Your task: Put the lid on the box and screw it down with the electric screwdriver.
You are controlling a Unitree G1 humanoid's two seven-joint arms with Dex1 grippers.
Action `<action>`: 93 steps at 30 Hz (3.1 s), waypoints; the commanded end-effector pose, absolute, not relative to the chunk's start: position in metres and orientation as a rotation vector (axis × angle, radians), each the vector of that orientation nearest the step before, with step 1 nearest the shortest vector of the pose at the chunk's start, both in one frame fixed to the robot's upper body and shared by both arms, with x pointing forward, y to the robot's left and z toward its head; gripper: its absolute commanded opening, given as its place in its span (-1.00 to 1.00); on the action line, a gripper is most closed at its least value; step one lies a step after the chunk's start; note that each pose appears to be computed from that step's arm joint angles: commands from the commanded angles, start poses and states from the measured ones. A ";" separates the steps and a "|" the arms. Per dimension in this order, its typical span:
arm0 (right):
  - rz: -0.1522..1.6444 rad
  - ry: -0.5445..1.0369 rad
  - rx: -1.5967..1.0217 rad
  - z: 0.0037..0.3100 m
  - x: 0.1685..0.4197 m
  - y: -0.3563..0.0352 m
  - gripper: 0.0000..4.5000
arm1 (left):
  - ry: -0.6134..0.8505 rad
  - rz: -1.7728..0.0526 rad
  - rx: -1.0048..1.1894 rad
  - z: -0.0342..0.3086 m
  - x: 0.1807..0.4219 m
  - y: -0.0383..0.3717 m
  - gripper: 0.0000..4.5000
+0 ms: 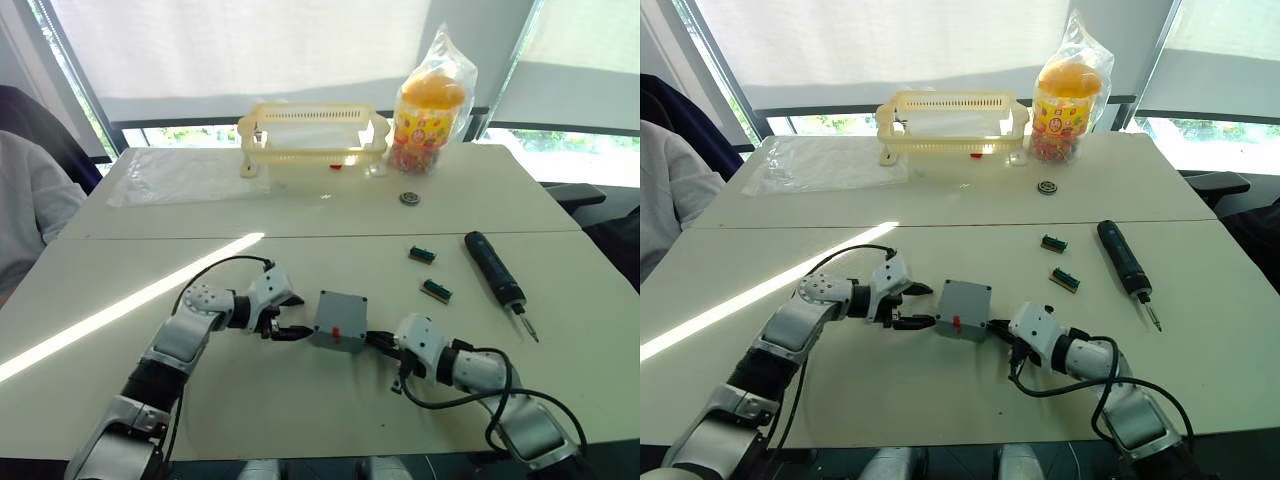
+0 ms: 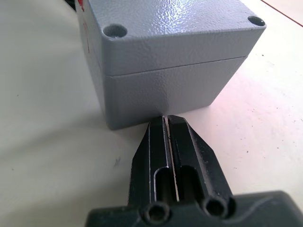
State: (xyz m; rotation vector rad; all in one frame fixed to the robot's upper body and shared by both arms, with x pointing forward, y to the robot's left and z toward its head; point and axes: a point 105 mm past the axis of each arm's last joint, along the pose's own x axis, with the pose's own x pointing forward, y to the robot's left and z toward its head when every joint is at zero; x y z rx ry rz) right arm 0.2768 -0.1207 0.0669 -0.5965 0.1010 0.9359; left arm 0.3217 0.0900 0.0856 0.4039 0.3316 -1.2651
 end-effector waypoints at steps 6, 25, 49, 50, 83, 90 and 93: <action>0.953 0.079 -0.599 0.071 0.277 -0.122 -0.99 | 0.320 -1.324 0.397 0.088 0.311 0.083 0.57; 0.931 0.079 -0.614 0.073 0.281 -0.129 -0.99 | 0.320 -1.356 0.403 0.087 0.307 0.075 0.57; 0.727 0.124 -0.544 0.113 0.269 -0.187 -0.99 | 0.277 -1.216 0.185 0.147 0.304 0.135 0.57; 0.713 0.136 -0.513 0.116 0.267 -0.192 -0.99 | 0.272 -1.225 0.180 0.150 0.300 0.132 0.57; 0.371 0.129 0.021 0.143 0.289 -0.210 0.96 | 0.271 -1.440 0.316 0.204 0.261 0.099 -1.00; 0.358 0.133 -0.045 0.139 0.298 -0.221 0.96 | 0.261 -1.478 0.372 0.207 0.257 0.097 -1.00; 0.366 0.148 -0.067 0.135 0.303 -0.227 0.96 | 0.238 -1.456 0.408 0.203 0.263 0.093 -1.00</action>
